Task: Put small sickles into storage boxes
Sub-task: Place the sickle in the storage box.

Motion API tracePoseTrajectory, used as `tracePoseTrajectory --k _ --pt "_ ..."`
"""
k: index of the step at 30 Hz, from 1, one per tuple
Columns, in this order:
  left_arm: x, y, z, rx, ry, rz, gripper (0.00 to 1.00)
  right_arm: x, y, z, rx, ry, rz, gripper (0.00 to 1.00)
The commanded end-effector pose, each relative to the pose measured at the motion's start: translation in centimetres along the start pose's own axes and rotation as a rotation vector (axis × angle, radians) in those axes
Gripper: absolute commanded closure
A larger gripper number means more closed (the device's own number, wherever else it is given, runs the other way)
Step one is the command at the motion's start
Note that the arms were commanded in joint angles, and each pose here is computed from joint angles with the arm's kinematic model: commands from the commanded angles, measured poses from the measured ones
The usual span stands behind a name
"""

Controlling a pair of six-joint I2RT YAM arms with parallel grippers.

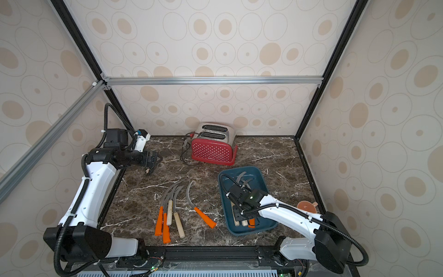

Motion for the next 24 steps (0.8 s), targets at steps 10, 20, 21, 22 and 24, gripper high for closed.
tracePoseTrajectory --k 10,20,21,22,24 --pt "0.2 -0.2 0.4 -0.028 0.022 0.033 0.01 -2.2 0.4 -0.6 -0.025 0.068 0.021 0.91" --pt "0.1 -0.2 0.6 -0.03 0.027 0.04 0.01 -3.1 0.4 -0.7 -0.036 0.111 0.038 0.88" --pt "0.1 -0.2 0.6 -0.031 0.029 0.042 0.01 -3.2 0.4 -0.8 -0.036 0.113 0.039 0.88" --pt "0.1 -0.2 0.5 -0.031 0.028 0.041 0.01 -3.2 0.5 -0.8 -0.036 0.115 0.038 0.87" --pt "0.1 -0.2 0.6 -0.032 0.029 0.041 0.01 -3.2 0.5 -0.9 -0.037 0.117 0.038 0.86"
Point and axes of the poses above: each gripper's point midway between its finger pads, its own x axis back along the fingers, its own y axis along the line the jaws close on, z = x × y, the point moved 10 cm from there along x, back along the fingers, and after that the axes turned 7 degrees about -x, right-handed, at the moved point
